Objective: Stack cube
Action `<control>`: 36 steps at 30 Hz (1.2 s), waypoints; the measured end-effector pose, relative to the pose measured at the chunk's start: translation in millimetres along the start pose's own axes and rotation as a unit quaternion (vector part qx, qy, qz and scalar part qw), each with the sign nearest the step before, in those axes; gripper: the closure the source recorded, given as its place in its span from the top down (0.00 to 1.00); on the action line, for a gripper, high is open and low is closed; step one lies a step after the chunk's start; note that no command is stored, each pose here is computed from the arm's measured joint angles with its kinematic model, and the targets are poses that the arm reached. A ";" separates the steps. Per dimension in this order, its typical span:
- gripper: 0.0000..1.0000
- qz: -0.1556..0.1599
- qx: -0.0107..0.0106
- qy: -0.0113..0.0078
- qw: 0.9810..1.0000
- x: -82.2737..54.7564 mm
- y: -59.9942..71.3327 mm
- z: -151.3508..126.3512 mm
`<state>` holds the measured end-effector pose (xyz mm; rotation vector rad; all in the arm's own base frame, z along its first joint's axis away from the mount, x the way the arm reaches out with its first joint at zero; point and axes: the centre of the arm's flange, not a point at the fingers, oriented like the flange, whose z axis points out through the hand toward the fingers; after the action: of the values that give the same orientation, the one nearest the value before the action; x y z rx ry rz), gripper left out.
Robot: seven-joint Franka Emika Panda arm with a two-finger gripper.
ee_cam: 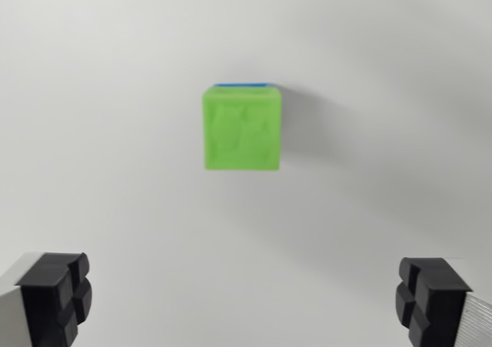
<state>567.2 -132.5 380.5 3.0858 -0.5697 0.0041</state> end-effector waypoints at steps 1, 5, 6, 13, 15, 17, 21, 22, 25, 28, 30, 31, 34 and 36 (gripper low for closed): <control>1.00 0.000 0.000 0.000 1.000 0.0 0.0 -3.9; 1.00 0.000 0.000 0.000 1.000 0.2 0.1 -20.1; 1.00 0.000 0.000 0.000 1.000 0.3 0.0 -22.1; 1.00 0.000 0.000 0.000 1.000 0.5 0.1 -48.0; 1.00 0.000 0.000 0.000 1.000 0.6 0.1 -54.2; 1.00 0.000 0.000 0.000 1.000 0.8 0.1 -59.7; 1.00 0.000 0.000 0.000 1.000 1.0 0.2 -68.7; 1.00 0.000 0.000 0.000 1.000 1.0 0.2 -69.7; 1.00 0.000 0.000 0.000 1.000 1.0 0.2 -76.1; 1.00 0.000 0.000 0.000 1.000 0.9 0.2 -81.4; 1.00 0.000 -0.001 0.000 1.000 0.8 0.2 -83.6; 1.00 0.000 -0.001 0.000 1.000 0.8 0.2 -84.5; 1.00 0.000 0.000 0.000 1.000 1.0 0.2 -86.2; 1.00 0.000 0.000 0.000 1.000 1.0 0.2 -86.6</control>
<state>567.9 -132.7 467.1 3.0849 -0.5692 0.0045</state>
